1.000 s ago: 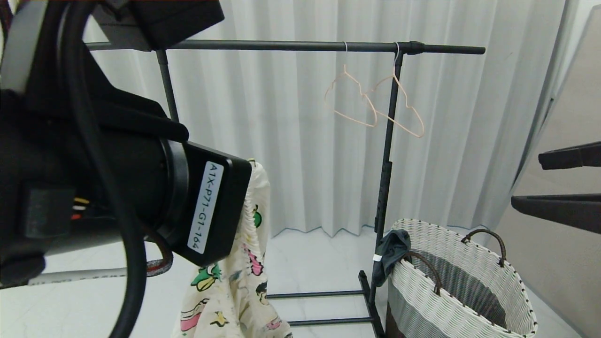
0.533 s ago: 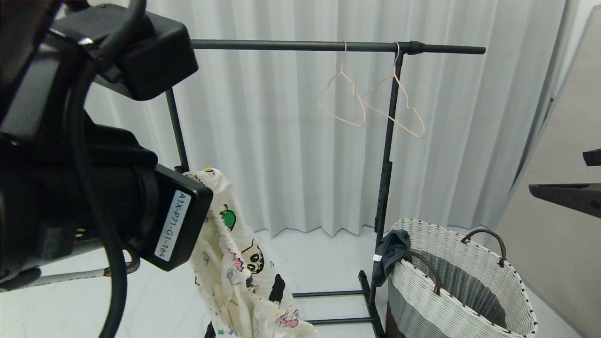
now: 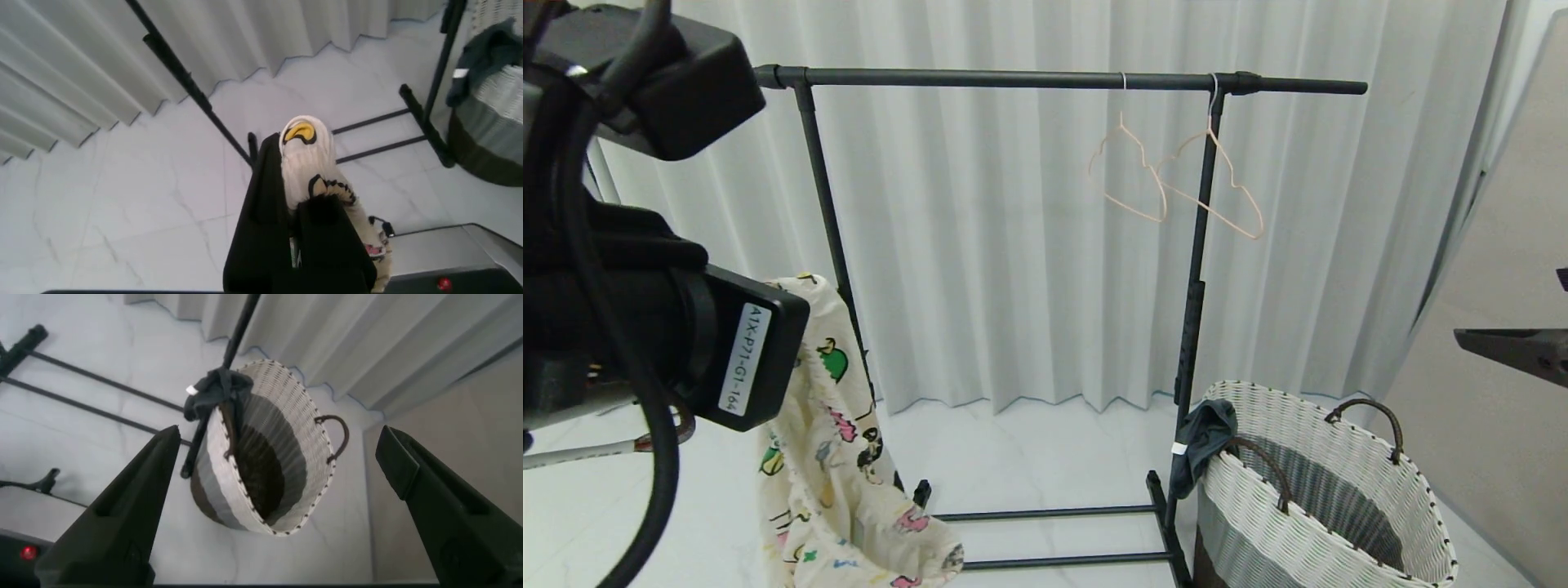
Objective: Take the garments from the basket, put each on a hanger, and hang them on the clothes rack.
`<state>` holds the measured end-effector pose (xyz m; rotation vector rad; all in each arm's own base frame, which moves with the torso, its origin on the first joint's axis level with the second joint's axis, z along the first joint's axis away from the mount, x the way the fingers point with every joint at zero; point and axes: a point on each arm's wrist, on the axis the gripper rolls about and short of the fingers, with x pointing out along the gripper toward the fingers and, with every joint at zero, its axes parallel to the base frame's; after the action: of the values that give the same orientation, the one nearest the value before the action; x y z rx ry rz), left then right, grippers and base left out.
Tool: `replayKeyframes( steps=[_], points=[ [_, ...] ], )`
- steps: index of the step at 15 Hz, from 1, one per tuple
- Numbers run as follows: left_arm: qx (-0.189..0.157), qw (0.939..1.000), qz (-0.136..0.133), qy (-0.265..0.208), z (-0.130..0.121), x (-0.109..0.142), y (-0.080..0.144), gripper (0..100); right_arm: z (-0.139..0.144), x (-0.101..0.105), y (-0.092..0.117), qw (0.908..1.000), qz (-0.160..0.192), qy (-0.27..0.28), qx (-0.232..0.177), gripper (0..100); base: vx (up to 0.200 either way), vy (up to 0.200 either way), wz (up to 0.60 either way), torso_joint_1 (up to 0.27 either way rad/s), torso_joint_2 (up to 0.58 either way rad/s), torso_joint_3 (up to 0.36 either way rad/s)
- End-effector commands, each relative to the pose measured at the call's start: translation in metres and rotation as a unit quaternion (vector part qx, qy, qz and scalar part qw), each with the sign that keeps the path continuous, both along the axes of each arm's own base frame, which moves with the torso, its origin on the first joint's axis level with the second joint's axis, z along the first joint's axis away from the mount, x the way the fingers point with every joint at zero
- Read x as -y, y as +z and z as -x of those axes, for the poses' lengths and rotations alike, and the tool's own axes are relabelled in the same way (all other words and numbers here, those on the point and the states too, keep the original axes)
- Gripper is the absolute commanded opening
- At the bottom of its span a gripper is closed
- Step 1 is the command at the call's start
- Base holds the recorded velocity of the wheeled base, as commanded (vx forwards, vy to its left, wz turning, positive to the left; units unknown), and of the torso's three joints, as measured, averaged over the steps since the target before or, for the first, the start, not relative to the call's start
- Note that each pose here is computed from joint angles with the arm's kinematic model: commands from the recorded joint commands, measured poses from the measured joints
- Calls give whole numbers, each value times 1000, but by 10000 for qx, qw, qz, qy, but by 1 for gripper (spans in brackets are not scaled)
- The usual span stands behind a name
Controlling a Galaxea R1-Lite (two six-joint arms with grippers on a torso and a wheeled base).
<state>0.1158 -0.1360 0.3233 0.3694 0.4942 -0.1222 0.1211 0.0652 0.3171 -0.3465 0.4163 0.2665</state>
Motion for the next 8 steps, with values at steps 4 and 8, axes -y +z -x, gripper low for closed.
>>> replayKeyframes(
  steps=[4, 8],
  points=[
    [46, 9998, 40, 199, 2, -14, 0, 0, 0, 1, 1, 10000, -35, -6, 15, 100, 0, 0, 0, 101, -132, -104],
    [79, 9998, 9, 159, 4, -17, 2, 0, -3, 3, 2, 9997, -260, 10, -47, 100, 0, 0, 0, 216, -520, -227]
  ],
)
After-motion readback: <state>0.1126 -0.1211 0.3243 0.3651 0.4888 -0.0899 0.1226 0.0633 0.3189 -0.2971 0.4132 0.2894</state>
